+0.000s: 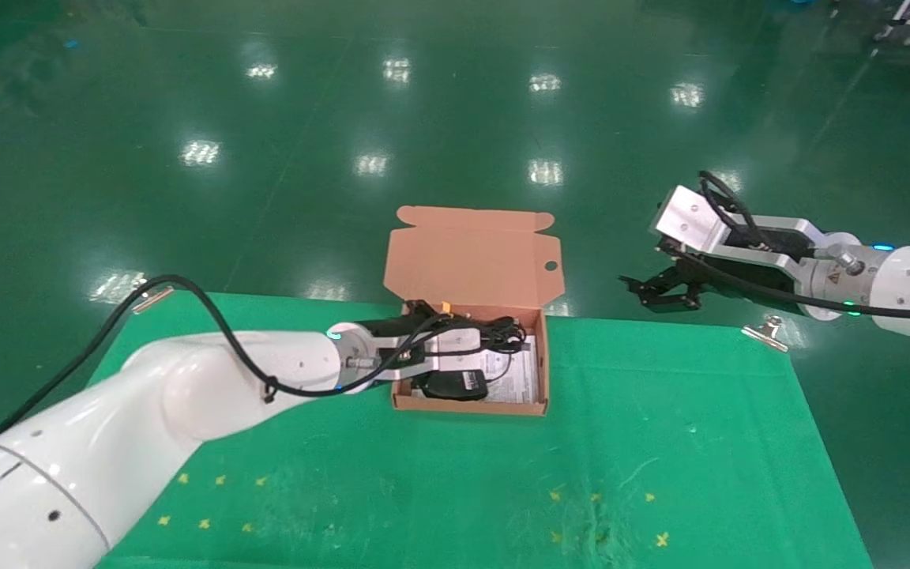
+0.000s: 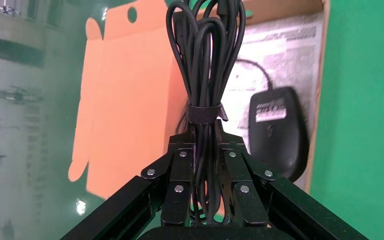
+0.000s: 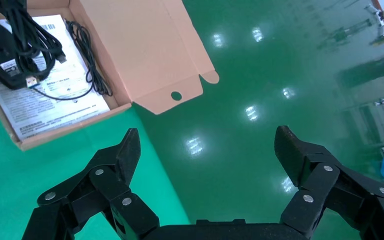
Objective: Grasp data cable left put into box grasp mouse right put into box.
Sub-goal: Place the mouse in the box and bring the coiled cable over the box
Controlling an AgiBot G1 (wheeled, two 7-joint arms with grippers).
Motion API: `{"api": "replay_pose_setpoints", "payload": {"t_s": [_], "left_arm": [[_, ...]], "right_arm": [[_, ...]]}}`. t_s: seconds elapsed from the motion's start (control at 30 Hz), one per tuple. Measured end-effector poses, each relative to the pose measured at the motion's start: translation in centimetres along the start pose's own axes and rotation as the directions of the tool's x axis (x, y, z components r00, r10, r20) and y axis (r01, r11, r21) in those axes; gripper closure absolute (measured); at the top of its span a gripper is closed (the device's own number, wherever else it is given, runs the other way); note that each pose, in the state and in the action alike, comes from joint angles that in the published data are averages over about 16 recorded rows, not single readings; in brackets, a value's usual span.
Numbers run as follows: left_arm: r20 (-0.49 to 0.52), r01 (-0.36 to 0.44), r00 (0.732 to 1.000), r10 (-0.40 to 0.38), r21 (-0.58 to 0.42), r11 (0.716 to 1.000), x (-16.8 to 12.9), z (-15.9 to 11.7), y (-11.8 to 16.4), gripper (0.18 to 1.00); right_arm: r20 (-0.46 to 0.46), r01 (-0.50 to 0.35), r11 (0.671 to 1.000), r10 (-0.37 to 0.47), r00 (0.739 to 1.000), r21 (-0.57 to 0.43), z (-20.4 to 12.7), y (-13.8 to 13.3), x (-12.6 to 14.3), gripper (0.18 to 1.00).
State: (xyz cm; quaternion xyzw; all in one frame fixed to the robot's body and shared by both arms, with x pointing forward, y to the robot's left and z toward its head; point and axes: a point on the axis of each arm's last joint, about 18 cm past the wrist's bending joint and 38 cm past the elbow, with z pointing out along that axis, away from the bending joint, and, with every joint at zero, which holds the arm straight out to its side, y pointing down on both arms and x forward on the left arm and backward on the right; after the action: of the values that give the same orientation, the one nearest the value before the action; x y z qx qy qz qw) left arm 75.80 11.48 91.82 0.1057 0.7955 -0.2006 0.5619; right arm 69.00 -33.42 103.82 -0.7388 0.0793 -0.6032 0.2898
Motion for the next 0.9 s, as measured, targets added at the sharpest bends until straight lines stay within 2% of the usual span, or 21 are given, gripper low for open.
{"api": "replay_pose_setpoints", "payload": {"t_s": [0.3,0.5,0.67,0.9], "left_arm": [[-0.007,-0.003,1.000,0.003,-0.011,1.000,1.1,0.6,0.4,0.943],[-0.004,0.000,1.000,0.000,-0.021,1.000,1.0,0.7,0.7,0.928],[-0.005,-0.002,1.000,0.002,-0.019,1.000,1.0,0.6,0.7,0.894],[0.020,0.002,1.000,-0.001,-0.010,1.000,-0.1,0.0,0.8,0.797]], "right_arm": [[-0.011,0.006,1.000,-0.007,1.000,-0.016,-1.3,0.3,0.3,0.184],[-0.012,0.009,1.000,-0.009,1.000,-0.018,-1.5,0.2,0.4,0.178],[-0.012,0.007,1.000,-0.008,1.000,-0.017,-1.4,0.2,0.4,0.178],[-0.029,0.012,1.000,-0.013,1.000,-0.004,-1.4,-0.4,1.0,0.178]]}}
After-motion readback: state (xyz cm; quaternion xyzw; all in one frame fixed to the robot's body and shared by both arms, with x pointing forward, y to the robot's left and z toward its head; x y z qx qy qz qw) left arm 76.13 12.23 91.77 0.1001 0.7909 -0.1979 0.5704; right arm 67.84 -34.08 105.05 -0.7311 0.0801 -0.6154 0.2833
